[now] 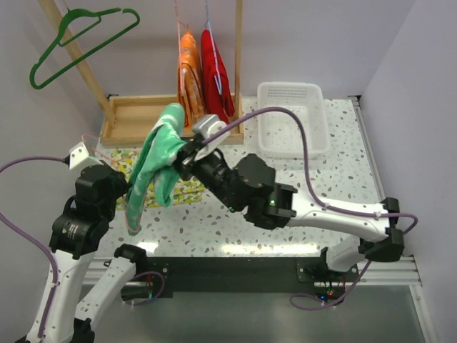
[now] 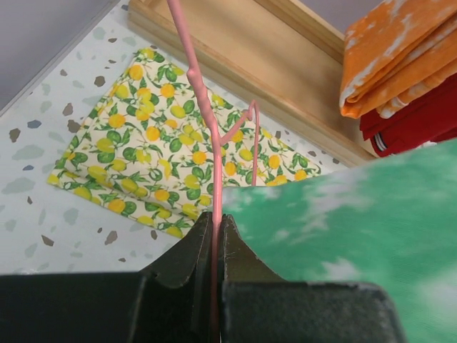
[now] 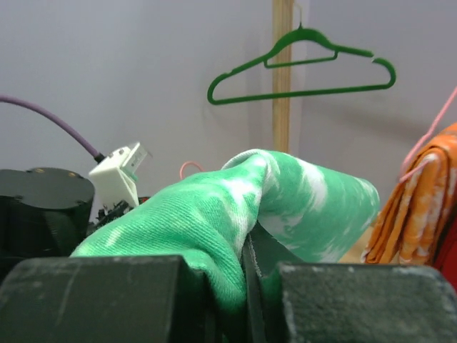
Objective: Remove the trousers from the hanger
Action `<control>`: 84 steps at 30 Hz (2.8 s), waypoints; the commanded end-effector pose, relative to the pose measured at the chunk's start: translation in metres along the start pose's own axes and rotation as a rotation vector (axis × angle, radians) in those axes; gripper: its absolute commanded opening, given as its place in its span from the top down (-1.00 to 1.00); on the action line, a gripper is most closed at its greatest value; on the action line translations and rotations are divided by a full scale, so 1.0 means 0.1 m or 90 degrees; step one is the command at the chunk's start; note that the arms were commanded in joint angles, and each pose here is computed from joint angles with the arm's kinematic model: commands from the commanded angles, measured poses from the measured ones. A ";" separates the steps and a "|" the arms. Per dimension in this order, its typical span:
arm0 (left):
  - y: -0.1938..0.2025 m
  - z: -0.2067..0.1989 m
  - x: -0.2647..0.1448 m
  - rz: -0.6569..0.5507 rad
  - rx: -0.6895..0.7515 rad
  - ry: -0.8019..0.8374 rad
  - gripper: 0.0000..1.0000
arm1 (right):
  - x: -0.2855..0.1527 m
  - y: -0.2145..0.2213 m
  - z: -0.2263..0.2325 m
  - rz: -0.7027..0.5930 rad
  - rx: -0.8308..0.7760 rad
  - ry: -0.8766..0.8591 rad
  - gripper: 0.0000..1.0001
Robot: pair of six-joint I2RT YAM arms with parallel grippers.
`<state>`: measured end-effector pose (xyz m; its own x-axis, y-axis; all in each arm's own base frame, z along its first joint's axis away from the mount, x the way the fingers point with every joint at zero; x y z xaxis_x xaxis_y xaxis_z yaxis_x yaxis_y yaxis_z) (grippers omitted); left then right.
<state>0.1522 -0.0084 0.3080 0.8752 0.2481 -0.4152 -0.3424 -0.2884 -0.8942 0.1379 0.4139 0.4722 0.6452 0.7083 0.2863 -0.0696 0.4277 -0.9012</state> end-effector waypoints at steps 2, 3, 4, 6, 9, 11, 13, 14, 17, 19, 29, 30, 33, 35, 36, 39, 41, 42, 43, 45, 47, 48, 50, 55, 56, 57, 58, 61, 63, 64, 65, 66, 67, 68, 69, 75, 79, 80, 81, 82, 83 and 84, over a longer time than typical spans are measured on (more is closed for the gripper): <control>-0.02 0.07 0.09 -0.031 0.001 -0.049 1.00 | -0.62 -1.43 -0.11 -0.202 0.089 -0.032 1.00; -0.03 0.07 0.10 -0.033 0.000 -0.051 1.00 | -0.67 -1.47 -0.14 -0.200 0.087 -0.031 1.00; -0.03 0.07 0.11 -0.034 0.004 -0.052 1.00 | -0.77 -1.54 -0.20 -0.188 0.082 -0.025 1.00; -0.04 0.07 0.13 -0.037 0.004 -0.056 1.00 | -0.88 -1.64 -0.26 -0.171 0.088 -0.011 1.00; -0.07 0.05 0.15 -0.046 0.006 -0.055 1.00 | -1.10 -1.67 -0.49 -0.150 0.097 0.054 1.00; -0.08 0.03 0.18 -0.047 0.009 -0.054 1.00 | -1.28 -1.68 -0.70 -0.157 0.104 0.118 1.00; -0.09 0.00 0.21 -0.046 0.012 -0.050 1.00 | -1.39 -1.65 -0.86 -0.160 0.087 0.171 1.00; -0.11 -0.03 0.22 -0.048 0.011 -0.042 1.00 | -1.44 -1.64 -0.95 -0.160 0.080 0.216 1.00; -0.14 -0.10 0.25 -0.047 0.015 -0.023 1.00 | -1.52 -1.52 -1.16 -0.152 0.023 0.327 1.00; -0.18 -0.13 0.26 -0.053 0.017 -0.013 1.00 | -1.54 -1.46 -1.26 -0.153 -0.049 0.381 1.00; -0.42 -0.17 0.16 -0.087 0.035 0.006 1.00 | -1.52 -1.14 -2.07 -0.164 -0.138 0.701 1.00; -0.43 -0.17 0.16 -0.089 0.041 0.006 1.00 | -1.52 -1.13 -2.12 -0.165 -0.138 0.716 1.00; -0.47 -0.17 0.15 -0.094 0.047 0.005 1.00 | -1.52 -1.13 -2.28 -0.167 -0.155 0.759 1.00; -0.48 -0.18 0.14 -0.096 0.047 0.008 1.00 | -1.55 -1.16 -2.36 -0.165 -0.173 0.784 1.00; -0.48 -0.18 0.14 -0.096 0.048 0.010 1.00 | -1.54 -1.16 -2.39 -0.163 -0.180 0.789 1.00; -0.48 -0.17 0.14 -0.097 0.049 0.005 1.00 | -1.52 -1.13 -2.51 -0.153 -0.203 0.808 1.00; -0.49 -0.17 0.14 -0.102 0.047 0.006 1.00 | -1.45 -1.07 -2.62 -0.134 -0.231 0.819 1.00; -0.50 -0.17 0.13 -0.105 0.045 0.007 1.00 | -1.42 -1.04 -2.66 -0.128 -0.241 0.825 1.00; -0.51 -0.18 0.13 -0.105 0.046 0.008 1.00 | -1.37 -0.98 -2.78 -0.117 -0.258 0.842 1.00; -0.52 -0.19 0.13 -0.107 0.043 0.010 1.00 | -1.30 -0.91 -2.91 -0.114 -0.268 0.857 1.00; -0.55 -0.20 0.12 -0.110 0.040 0.013 1.00 | -1.20 -0.83 -3.12 -0.096 -0.292 0.869 1.00; -0.56 -0.21 0.12 -0.111 0.038 0.018 1.00 | -1.13 -0.88 -3.17 -0.111 -0.282 0.868 1.00; -0.56 -0.23 0.12 -0.108 0.033 0.021 1.00 | -1.02 -0.84 -3.39 -0.085 -0.300 0.886 1.00; -0.50 -0.24 0.20 -0.089 0.039 0.014 1.00 | -0.66 -0.87 -3.87 -0.076 -0.324 0.895 1.00; -0.48 -0.25 0.24 -0.083 0.041 0.009 1.00 | -0.61 -0.86 -3.95 -0.079 -0.327 0.898 1.00; -0.48 -0.25 0.25 -0.080 0.042 0.005 1.00 | -0.46 -0.76 -4.10 -0.065 -0.333 0.892 1.00; -0.48 -0.25 0.27 -0.078 0.044 0.000 1.00 | -0.44 -0.76 -4.23 -0.064 -0.334 0.901 1.00; -0.46 -0.28 0.33 -0.068 0.044 -0.007 1.00 | -0.21 -0.54 -4.61 -0.033 -0.341 0.900 1.00; -0.45 -0.30 0.38 -0.059 0.043 -0.011 1.00 | -0.07 -0.53 -4.73 -0.031 -0.336 0.892 1.00; -0.43 -0.32 0.43 -0.052 0.043 -0.017 1.00 | 0.02 -0.28 -4.93 0.009 -0.345 0.884 1.00; -0.42 -0.32 0.44 -0.049 0.042 -0.018 1.00 | 0.12 -0.33 -4.96 -0.010 -0.337 0.876 1.00; -0.42 -0.33 0.46 -0.049 0.041 -0.019 1.00 | 0.19 -0.26 -5.03 -0.002 -0.338 0.871 1.00; -0.41 -0.35 0.50 -0.044 0.042 -0.021 1.00 | 0.24 0.00 -5.20 0.036 -0.348 0.875 1.00; -0.41 -0.36 0.52 -0.043 0.040 -0.021 1.00 | 0.36 -0.06 -5.23 0.016 -0.339 0.862 1.00; -0.40 -0.37 0.54 -0.041 0.040 -0.021 1.00 | 0.41 0.00 -5.29 0.022 -0.337 0.859 1.00; -0.37 -0.46 0.69 -0.031 0.035 -0.023 1.00 | 0.58 0.52 -5.70 0.064 -0.317 0.840 1.00; -0.33 -0.51 0.79 -0.019 0.038 -0.020 1.00 | 0.50 0.72 -5.93 0.079 -0.304 0.857 1.00; -0.33 -0.52 0.81 -0.019 0.039 -0.019 1.00 | 0.48 0.80 -5.98 0.081 -0.293 0.861 1.00; -0.32 -0.53 0.83 -0.015 0.041 -0.018 1.00 | 0.44 0.79 -6.04 0.079 -0.288 0.871 1.00; -0.30 -0.54 0.86 -0.012 0.046 -0.018 1.00 | 0.41 0.80 -6.07 0.078 -0.285 0.876 1.00; -0.30 -0.56 0.88 -0.013 0.046 -0.016 1.00 | 0.40 0.79 -6.10 0.067 -0.279 0.882 1.00; -0.29 -0.57 0.89 -0.011 0.047 -0.011 1.00 | 0.37 0.80 -6.16 0.062 -0.276 0.893 1.00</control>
<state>0.2461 -0.0268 0.2992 0.8464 0.2814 -0.4521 -0.4143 -0.1853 -0.8911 0.6132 0.1462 0.1708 0.8714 -0.4566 -0.1796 -0.2378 -0.0728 -0.9686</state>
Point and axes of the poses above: each gripper's point midway between its finger pads, its own x axis out along the fingers, its own z axis along the line the jaws close on, y = z × x, the point moved 6 cm from there along -x, back along the fingers, and after that the axes turned 14 degrees about x, right-handed, at the moved point
